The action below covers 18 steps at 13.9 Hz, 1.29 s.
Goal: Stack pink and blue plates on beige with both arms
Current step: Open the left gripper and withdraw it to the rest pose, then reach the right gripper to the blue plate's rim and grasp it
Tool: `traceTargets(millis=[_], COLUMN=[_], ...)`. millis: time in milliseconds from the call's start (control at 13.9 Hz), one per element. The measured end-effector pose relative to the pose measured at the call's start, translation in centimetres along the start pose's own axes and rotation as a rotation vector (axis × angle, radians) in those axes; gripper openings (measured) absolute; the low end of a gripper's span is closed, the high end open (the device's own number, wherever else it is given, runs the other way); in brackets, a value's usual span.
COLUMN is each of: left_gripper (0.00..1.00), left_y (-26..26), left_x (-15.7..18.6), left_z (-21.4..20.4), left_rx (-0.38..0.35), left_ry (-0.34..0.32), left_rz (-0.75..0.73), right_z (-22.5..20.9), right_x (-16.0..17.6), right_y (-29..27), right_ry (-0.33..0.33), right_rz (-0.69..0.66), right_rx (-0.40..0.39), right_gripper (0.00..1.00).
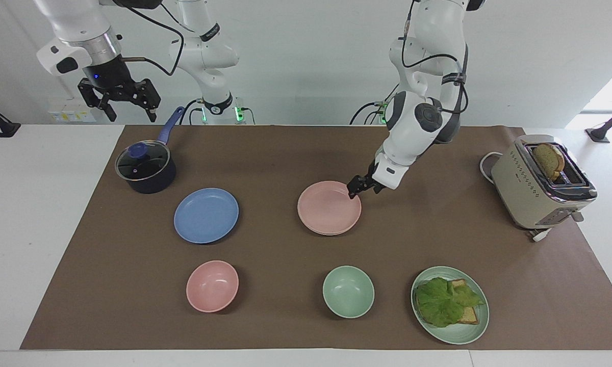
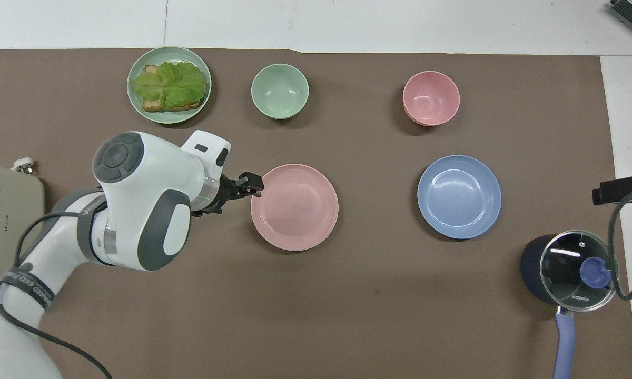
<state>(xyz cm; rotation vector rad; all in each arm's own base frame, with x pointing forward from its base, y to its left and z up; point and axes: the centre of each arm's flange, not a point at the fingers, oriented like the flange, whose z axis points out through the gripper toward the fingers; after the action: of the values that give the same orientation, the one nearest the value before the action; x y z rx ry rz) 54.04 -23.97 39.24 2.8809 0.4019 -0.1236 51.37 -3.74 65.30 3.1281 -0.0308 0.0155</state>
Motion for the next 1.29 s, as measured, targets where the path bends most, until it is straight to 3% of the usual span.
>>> traceTargets(millis=[288,504,935,1295], left_gripper=[1.0,1.0,1.0,1.0], left_y=[-7.1,-13.3,-16.7,-16.1], left_x=[5.4,7.3,7.4,5.6], left_z=[-7.7,-12.7,-18.7,-24.9], left_rx=[0.049,0.097,0.201,0.252], left_ry=[-0.015,-0.018,-0.004,-0.02], left_rz=[0.06,0.137,0.263,0.293], right_z=[0.0,0.1,2.6,10.6], right_x=[0.0,0.0,0.6,2.2], right_y=[-0.3,-0.4,-0.5,-1.9], right_ry=[0.0,-0.003,-0.003,-0.001], right_rz=[-0.005,-0.005,-0.008,-0.033], right_rx=[0.002,0.005,0.006,0.004], right_gripper=[1.0,1.0,1.0,1.0])
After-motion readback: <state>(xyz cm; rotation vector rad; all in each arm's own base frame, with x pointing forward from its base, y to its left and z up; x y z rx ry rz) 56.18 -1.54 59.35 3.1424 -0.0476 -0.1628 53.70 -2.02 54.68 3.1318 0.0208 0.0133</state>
